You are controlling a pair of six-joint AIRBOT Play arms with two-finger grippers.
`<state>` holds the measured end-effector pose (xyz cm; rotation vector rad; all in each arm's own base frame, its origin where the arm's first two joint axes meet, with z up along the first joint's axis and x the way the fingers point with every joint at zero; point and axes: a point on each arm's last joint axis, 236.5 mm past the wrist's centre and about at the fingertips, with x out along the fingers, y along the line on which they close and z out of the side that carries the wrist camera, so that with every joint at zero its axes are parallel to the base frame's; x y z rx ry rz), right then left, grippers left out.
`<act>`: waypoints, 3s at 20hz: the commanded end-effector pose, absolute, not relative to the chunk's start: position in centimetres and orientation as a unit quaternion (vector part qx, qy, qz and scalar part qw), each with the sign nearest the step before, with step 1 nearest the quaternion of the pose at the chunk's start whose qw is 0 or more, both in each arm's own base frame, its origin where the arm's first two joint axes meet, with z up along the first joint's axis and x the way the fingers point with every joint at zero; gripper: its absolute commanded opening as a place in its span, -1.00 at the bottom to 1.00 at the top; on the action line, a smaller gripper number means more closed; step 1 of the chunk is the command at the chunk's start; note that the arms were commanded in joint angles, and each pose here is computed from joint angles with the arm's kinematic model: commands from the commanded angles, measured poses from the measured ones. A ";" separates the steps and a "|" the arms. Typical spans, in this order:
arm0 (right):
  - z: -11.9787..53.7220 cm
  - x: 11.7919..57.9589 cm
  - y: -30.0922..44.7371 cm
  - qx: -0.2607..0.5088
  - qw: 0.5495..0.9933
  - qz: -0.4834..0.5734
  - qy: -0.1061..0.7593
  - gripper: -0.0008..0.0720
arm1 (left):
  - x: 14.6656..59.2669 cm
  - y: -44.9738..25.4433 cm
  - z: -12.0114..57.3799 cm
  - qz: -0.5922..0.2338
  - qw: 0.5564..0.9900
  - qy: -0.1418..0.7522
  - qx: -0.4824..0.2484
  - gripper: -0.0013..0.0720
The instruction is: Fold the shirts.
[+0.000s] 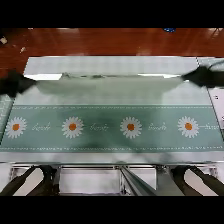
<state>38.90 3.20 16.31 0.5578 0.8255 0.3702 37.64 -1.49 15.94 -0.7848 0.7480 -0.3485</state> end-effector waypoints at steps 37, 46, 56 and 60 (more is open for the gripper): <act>6.9 50.5 1.1 0.207 0.884 0.069 0.414 -0.91 | 50.5 -1.6 10.0 -0.062 0.884 0.352 -0.301 -0.92; 0.4 58.1 1.4 0.247 0.846 0.086 0.464 -0.91 | 55.0 -6.1 -0.3 -0.080 0.793 0.488 -0.356 -0.92; -2.7 48.0 -1.4 0.170 0.750 0.107 0.630 -0.91 | 45.9 -2.4 -2.6 -0.093 0.727 0.644 -0.219 -0.92; -6.3 46.0 -0.1 0.183 0.725 0.108 0.655 -0.91 | 44.2 -2.8 -5.3 -0.086 0.706 0.673 -0.204 -0.92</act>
